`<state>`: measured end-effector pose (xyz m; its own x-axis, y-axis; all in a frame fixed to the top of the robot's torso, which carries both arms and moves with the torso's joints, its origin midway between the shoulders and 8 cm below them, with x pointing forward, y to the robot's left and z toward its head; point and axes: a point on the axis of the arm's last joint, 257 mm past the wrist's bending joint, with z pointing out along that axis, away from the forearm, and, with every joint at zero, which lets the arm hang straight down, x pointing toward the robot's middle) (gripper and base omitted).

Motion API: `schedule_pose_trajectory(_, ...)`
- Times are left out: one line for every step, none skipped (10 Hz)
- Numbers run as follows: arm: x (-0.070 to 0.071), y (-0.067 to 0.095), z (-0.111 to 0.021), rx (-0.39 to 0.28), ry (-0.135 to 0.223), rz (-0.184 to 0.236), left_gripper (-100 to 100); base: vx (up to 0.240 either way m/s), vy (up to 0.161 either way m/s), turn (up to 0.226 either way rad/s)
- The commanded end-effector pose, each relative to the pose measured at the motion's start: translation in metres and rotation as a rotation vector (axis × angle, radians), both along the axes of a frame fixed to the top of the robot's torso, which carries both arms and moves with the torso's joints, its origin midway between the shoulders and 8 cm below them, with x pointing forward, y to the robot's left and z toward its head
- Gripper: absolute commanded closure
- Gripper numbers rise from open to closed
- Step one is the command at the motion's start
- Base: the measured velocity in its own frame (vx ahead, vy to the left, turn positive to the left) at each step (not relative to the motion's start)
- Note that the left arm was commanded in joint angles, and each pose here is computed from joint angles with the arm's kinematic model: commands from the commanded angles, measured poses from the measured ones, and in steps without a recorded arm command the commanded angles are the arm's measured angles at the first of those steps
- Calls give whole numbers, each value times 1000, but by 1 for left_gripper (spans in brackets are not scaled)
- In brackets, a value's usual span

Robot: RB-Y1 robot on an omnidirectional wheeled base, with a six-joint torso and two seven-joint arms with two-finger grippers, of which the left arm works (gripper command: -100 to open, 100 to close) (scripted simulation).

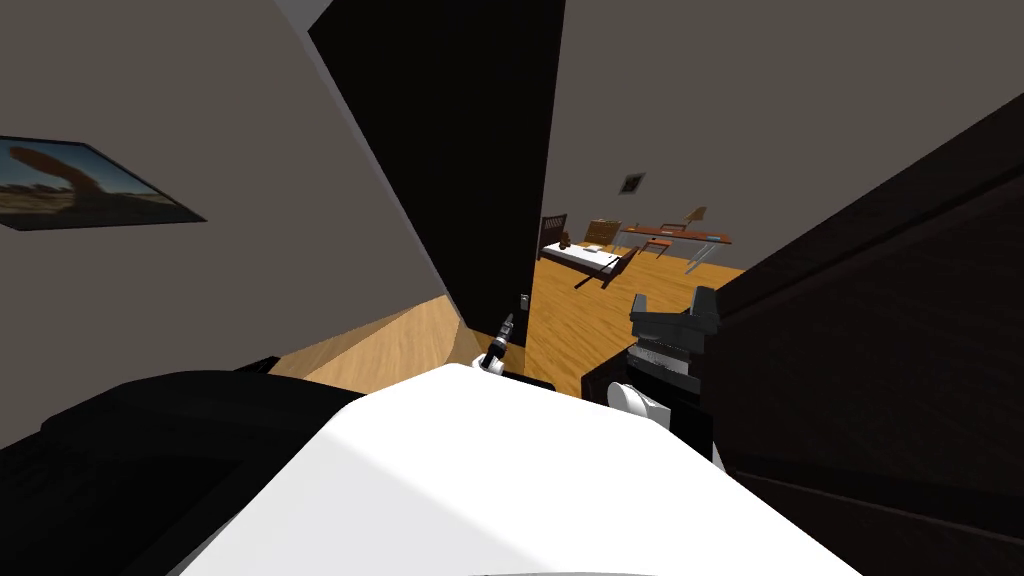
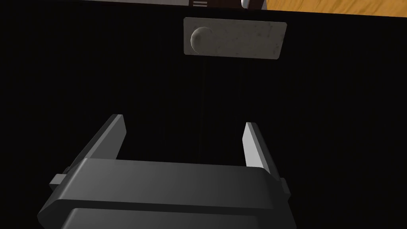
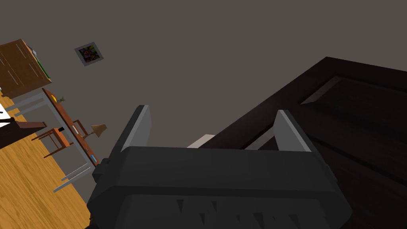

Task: Push the door open

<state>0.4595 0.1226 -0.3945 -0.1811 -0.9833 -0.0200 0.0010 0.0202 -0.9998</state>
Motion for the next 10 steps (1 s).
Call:
schedule_pose_trajectory(0, 0, 0, 0, 0, 0, -100, -54, -10, 9)
schedule_pose_trajectory(0, 16, -2, 32, -3, 7, -100, 110, -10, -37)
schedule_pose_trajectory(0, 19, -2, 37, -4, 8, -100, 199, -25, -24)
schedule_pose_trajectory(1, 23, -3, 45, -6, 11, -100, 203, -32, -13)
schedule_pose_trajectory(1, 28, -3, 53, -8, 15, -100, 240, -27, -27)
schedule_pose_trajectory(1, 29, -2, 55, -10, 17, -100, 258, -34, -35)
schedule_pose_trajectory(0, 29, -2, 54, -12, 19, -100, 208, -53, -24)
schedule_pose_trajectory(0, 27, -1, 49, -14, 21, -100, 179, -64, -19)
schedule_pose_trajectory(0, 22, 0, 38, -15, 24, -100, 217, -43, -26)
schedule_pose_trajectory(0, 17, 0, 28, -16, 25, -100, 221, -35, -30)
